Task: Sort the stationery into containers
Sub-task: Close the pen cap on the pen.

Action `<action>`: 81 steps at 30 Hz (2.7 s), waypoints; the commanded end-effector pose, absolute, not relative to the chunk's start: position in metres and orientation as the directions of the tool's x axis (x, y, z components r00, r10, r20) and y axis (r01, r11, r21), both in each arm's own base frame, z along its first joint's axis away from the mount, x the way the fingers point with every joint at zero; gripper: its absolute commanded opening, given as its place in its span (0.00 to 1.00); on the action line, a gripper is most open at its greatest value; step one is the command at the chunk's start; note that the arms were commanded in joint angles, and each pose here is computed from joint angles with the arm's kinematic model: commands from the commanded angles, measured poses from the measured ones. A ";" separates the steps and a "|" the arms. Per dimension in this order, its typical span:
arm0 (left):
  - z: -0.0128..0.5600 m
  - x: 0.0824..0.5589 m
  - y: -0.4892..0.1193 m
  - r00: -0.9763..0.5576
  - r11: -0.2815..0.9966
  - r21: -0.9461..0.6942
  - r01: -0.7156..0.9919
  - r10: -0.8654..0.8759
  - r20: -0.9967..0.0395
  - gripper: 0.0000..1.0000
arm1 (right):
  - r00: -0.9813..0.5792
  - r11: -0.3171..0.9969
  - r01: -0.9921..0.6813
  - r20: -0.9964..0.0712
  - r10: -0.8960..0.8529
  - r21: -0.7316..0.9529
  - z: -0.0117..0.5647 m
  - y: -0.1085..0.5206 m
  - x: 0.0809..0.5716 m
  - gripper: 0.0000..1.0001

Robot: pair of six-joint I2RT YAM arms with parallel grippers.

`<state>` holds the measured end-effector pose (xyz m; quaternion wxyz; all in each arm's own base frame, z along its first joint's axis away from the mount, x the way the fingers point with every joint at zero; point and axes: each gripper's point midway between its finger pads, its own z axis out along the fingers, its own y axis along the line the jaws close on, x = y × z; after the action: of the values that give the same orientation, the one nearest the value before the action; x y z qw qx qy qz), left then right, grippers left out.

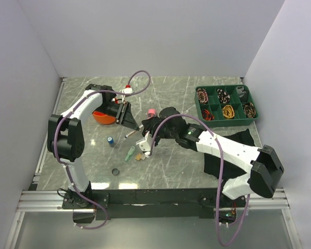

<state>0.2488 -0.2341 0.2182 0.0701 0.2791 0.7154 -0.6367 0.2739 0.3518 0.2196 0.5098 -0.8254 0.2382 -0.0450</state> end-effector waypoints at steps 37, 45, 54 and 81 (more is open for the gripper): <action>0.241 0.245 -0.238 -0.810 -0.023 -0.848 0.529 0.286 -0.512 0.01 | 0.819 -0.193 -0.270 -0.120 -0.561 -0.943 0.250 0.346 0.301 0.49; 0.242 0.253 -0.241 -0.823 -0.035 -0.861 0.508 0.274 -0.497 0.01 | 0.877 -0.255 -0.224 -0.080 -0.474 -0.941 0.249 0.358 0.291 0.09; 0.260 0.261 -0.250 -0.840 -0.102 -0.872 0.478 0.238 -0.488 0.01 | 0.922 -0.326 -0.171 -0.034 -0.385 -0.930 0.231 0.373 0.277 0.00; 0.242 0.288 -0.266 -0.876 -0.168 -0.900 0.402 0.214 -0.432 0.01 | 0.980 -0.118 -0.104 -0.081 -0.181 -0.988 0.268 0.443 0.232 0.00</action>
<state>0.2748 -0.2352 0.1923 0.0062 0.2311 0.7473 -0.6230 0.3261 0.3545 0.1922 0.5146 -0.7847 0.2951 -0.1802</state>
